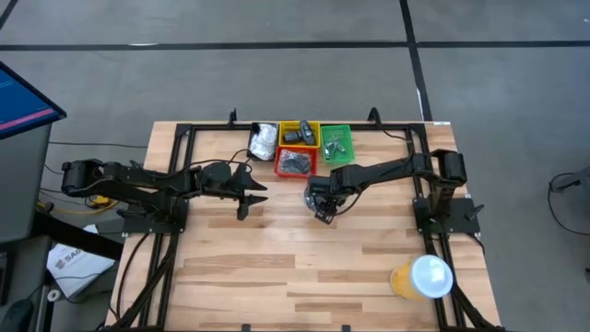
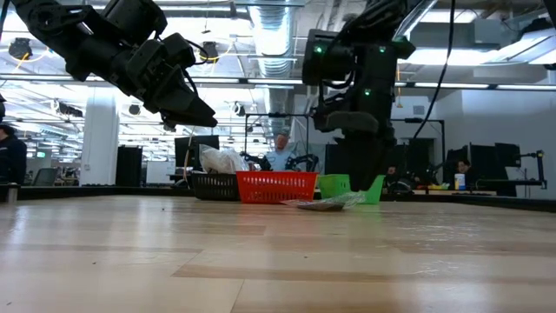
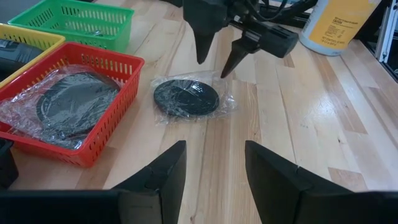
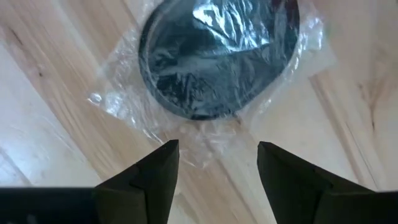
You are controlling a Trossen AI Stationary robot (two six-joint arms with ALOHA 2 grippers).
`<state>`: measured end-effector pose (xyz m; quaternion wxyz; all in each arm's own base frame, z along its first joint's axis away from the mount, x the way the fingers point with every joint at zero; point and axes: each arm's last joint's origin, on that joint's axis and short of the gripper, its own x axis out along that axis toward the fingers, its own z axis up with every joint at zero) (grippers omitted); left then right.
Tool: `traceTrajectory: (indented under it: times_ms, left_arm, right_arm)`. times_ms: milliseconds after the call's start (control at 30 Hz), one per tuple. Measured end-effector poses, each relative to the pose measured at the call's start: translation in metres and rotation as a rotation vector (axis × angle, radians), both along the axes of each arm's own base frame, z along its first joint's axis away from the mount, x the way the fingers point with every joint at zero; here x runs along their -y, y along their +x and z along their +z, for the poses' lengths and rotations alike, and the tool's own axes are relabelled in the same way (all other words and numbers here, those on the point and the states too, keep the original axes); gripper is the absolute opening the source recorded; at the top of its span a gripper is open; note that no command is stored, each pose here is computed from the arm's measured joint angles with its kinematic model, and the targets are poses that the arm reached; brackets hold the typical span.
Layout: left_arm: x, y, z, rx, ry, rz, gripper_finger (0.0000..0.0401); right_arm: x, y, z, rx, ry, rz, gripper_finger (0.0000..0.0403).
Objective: Pick & Place Travel size toiletries
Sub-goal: Put the black hairbrush into the red bin
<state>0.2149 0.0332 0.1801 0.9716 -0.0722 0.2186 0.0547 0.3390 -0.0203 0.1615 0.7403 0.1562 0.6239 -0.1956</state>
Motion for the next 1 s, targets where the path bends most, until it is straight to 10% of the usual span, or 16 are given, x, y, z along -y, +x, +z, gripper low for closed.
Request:
traceTrajectory:
  times_ms: [1000]
  left_arm:
    - [0.000, 0.000, -0.001, -0.002, -0.001, 0.000, 0.0154]
  right_arm:
    - [-0.002, 0.016, -0.032, -0.016, 0.006, 0.087, 0.0183]
